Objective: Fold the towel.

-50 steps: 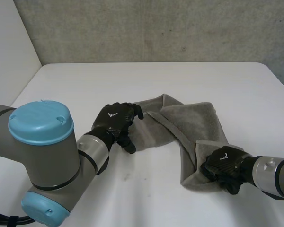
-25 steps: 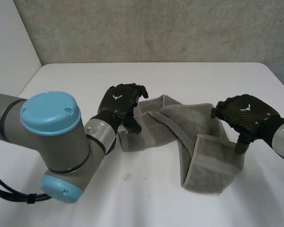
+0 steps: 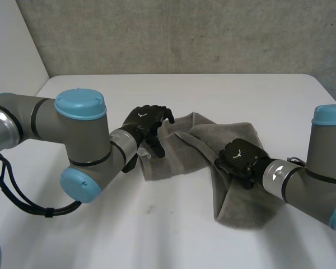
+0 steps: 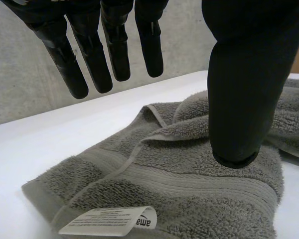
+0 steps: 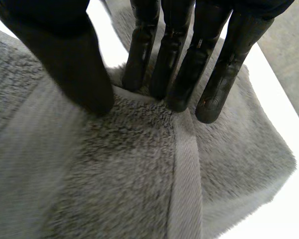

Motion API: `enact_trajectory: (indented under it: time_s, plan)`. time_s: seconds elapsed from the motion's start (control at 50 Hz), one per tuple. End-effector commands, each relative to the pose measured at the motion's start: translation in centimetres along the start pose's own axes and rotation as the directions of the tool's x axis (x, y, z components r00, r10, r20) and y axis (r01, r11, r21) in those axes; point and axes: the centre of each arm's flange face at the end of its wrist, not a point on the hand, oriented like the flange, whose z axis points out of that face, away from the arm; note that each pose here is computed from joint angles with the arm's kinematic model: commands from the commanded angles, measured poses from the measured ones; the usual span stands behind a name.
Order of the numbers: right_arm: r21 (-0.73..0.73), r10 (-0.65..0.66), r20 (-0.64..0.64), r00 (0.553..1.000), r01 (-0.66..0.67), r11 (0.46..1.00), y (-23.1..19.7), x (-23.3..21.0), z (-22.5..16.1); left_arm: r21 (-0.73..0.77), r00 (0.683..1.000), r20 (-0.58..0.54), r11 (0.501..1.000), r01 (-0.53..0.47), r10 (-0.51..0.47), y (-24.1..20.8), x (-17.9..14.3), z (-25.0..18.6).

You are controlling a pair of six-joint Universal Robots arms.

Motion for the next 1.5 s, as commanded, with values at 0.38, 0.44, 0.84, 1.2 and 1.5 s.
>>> enact_trajectory:
  time_s: [0.38, 0.44, 0.84, 1.2, 1.5]
  plan:
    - [0.241, 0.097, -0.210, 0.973, -0.044, 0.969, -7.5, 5.0, -7.0, 0.025, 1.000, -0.019, 1.000, -0.005, 0.006, 0.5, -0.2, 1.3]
    - [0.219, 0.105, -0.154, 0.983, -0.069, 0.973, -6.6, 3.7, -6.4, 0.022, 1.000, -0.013, 1.000, -0.003, 0.003, 0.5, -0.2, 1.1]
    - [0.003, 0.081, -0.047, 0.996, -0.081, 0.997, 1.1, -1.2, -0.6, 0.007, 1.000, 0.007, 1.000, 0.018, -0.018, -0.9, -0.2, -2.8]
    - [-0.028, 0.092, -0.099, 0.991, -0.096, 0.995, 2.2, 0.6, -0.8, -0.002, 0.999, 0.007, 0.999, 0.041, -0.041, -0.6, -0.1, -3.1]
    - [-0.036, 0.108, -0.179, 0.978, -0.116, 0.993, 2.9, 3.5, -1.7, 0.000, 0.999, 0.007, 0.999, 0.042, -0.042, -0.7, -0.1, -3.2]
